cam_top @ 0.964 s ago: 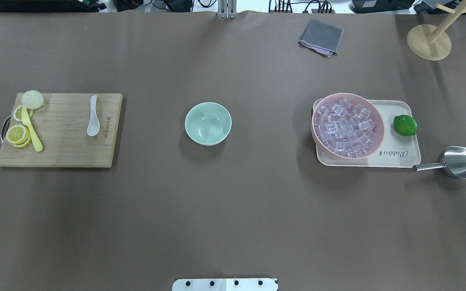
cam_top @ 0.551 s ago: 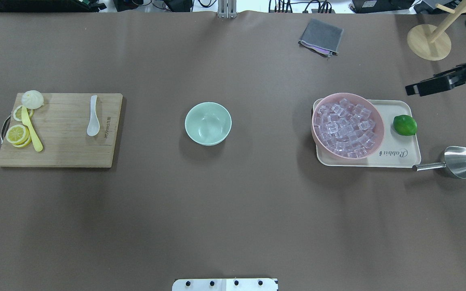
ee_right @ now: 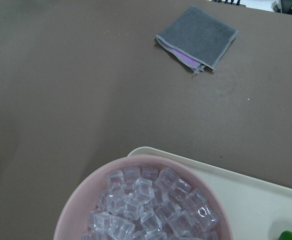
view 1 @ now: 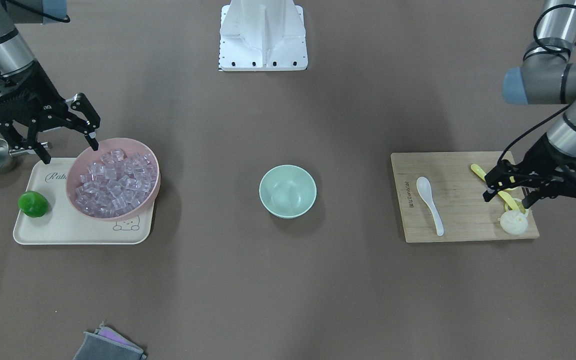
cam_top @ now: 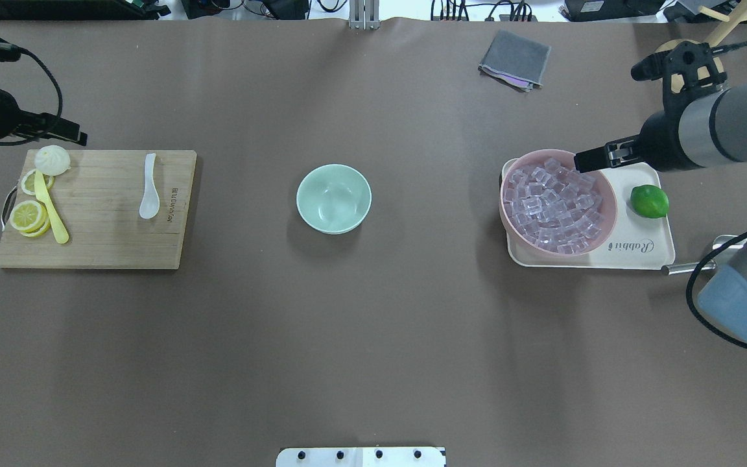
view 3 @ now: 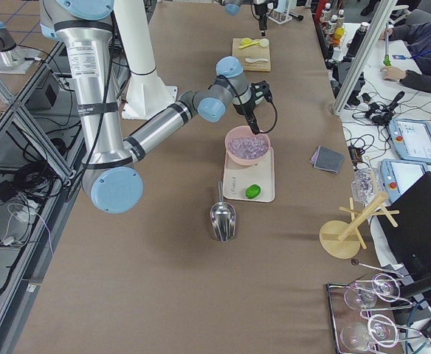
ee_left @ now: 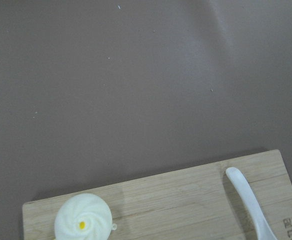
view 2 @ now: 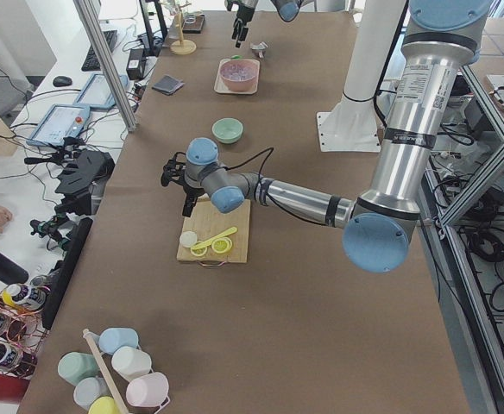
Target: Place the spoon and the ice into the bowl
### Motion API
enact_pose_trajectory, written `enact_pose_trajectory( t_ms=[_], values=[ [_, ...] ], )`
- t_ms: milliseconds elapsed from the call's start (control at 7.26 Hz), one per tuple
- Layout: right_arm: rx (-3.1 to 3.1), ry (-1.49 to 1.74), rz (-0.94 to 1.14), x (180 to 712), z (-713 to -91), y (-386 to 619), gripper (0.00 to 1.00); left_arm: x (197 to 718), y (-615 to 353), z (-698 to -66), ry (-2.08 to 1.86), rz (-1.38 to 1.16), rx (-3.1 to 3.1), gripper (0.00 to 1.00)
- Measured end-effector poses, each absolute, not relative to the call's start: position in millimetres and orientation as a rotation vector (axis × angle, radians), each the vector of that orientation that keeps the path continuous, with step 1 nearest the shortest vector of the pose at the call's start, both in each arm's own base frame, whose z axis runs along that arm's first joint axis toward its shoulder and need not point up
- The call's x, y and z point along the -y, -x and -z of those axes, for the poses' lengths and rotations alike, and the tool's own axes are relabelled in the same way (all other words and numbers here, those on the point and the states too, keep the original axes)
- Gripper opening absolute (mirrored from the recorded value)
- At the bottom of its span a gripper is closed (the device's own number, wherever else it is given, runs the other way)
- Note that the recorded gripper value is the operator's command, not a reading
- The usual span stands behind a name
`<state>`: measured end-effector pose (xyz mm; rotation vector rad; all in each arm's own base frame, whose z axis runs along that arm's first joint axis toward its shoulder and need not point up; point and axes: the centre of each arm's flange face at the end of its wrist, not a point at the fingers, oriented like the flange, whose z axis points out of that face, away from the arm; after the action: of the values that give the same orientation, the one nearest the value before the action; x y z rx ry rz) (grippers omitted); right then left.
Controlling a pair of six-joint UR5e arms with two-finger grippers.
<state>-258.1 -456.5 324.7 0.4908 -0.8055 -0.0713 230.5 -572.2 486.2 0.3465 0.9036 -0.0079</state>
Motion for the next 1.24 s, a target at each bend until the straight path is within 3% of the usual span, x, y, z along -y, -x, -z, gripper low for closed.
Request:
enact_pose_trajectory(
  t_ms=[275,964,1239],
  values=[
    [0.769,-0.497,0.02,446,-320,285,0.99,568,-285,-482,-0.332,0.073,-0.87,0.98],
    [0.74,-0.505,0.013,441,-317,304,1.0,548,-350,-474,-0.314,0.187,-0.856,0.83],
    [0.738,-0.505,0.015,440,-317,304,1.0,543,-361,-477,-0.31,0.194,-0.848,0.56]
  ],
)
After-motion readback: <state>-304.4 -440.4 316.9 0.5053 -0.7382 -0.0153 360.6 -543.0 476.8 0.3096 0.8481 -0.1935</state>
